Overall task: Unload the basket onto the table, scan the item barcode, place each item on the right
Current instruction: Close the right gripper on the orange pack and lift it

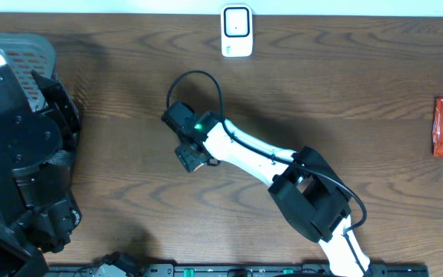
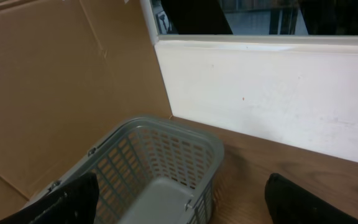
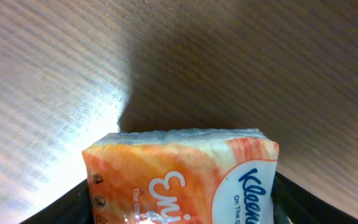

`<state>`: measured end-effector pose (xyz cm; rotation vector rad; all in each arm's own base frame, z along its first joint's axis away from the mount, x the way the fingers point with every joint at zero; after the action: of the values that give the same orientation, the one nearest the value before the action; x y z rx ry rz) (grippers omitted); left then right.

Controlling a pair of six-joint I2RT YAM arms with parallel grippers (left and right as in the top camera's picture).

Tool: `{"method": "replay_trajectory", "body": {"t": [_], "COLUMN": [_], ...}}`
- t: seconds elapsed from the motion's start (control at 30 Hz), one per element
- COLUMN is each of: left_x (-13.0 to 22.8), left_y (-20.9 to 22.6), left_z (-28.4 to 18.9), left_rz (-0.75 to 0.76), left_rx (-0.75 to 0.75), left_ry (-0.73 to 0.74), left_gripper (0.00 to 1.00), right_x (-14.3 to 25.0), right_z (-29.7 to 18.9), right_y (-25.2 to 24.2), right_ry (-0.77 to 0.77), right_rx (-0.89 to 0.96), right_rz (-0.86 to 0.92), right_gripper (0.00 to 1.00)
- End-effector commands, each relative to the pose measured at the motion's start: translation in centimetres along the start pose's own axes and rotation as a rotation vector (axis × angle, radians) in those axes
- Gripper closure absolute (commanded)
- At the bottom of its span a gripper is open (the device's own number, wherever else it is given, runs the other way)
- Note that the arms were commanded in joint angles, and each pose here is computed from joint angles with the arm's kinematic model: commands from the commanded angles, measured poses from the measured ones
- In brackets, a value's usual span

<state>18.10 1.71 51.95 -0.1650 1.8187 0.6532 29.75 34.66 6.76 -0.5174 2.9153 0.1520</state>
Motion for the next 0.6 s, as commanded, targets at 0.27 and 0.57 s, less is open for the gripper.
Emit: {"method": "replay_trajectory", "body": {"t": [0.27,0.57], "left_x": [0.0,0.0], "left_y": [0.3,0.3], "left_z": [-0.1,-0.1], "left_rz": [-0.010,-0.010], "left_rx": [-0.010,-0.010], "left_ry": [-0.001,-0.001], "left_gripper": [0.14,0.14], "right_x": [-0.5,1.0], "right_z": [-3.5,-4.0], "right_y": [-1.3,-3.8], "right_ry": [0.080,0.284], "right_rx": [0.037,-0.045], "right_rz": [0.192,0.306], "right_gripper": [0.34,0.35]}}
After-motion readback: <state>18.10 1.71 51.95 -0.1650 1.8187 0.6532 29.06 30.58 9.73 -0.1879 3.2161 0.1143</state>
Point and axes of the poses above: each gripper's point midway between its finger pads, its own z axis out along the fingers, its own y axis along the line the jaws close on, x = y × z, the point moved 5 cm from there along -z, back along the fingers, and after that the axes turned 12 degrees about z, right-handed, at the moved point
